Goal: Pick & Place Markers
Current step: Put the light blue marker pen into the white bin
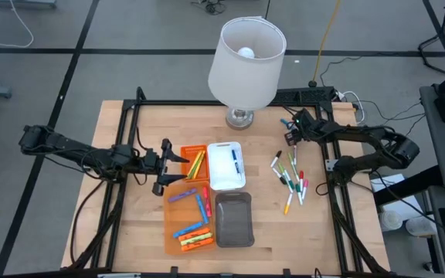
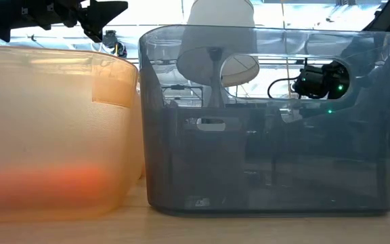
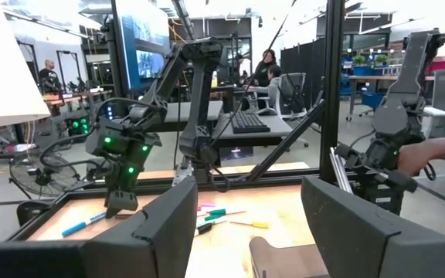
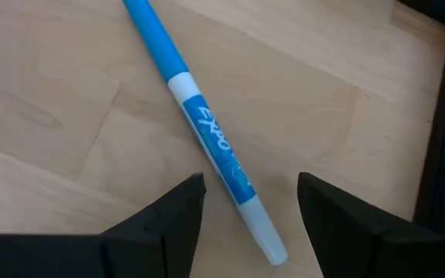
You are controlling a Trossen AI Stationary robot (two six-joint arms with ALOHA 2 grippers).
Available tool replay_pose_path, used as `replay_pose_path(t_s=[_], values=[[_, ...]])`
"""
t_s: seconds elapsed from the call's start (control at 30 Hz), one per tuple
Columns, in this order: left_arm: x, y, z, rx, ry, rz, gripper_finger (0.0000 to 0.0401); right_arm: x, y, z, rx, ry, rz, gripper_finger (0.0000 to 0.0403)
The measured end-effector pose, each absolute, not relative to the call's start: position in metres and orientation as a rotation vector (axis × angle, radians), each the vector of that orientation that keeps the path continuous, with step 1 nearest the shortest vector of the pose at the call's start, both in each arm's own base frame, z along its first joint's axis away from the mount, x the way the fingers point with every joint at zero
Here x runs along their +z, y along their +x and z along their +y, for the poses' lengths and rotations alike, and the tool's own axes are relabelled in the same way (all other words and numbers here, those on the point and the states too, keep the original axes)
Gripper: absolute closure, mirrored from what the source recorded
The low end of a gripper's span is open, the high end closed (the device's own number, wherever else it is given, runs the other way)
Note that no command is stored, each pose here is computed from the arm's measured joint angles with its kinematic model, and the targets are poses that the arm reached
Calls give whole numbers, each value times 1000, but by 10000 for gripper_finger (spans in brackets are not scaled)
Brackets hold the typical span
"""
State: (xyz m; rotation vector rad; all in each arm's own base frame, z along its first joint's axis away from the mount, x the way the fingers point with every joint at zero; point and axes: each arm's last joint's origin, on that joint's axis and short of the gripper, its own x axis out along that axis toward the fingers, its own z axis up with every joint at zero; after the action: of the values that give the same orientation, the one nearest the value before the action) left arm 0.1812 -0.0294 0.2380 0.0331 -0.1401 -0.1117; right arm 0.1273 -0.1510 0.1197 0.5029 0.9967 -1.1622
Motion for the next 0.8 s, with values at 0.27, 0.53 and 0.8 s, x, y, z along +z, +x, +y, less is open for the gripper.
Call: replay_pose_path(t_s=[0.27, 0.53, 0.8], values=[[238, 181, -29, -112, 32, -140, 164, 121, 136, -152, -965, 562, 919, 205], [238, 181, -29, -112, 32, -140, 164, 120, 136, -150, -909, 597, 928, 234], [238, 181, -29, -112, 32, -140, 164, 122, 141, -150, -896, 569, 887, 245]])
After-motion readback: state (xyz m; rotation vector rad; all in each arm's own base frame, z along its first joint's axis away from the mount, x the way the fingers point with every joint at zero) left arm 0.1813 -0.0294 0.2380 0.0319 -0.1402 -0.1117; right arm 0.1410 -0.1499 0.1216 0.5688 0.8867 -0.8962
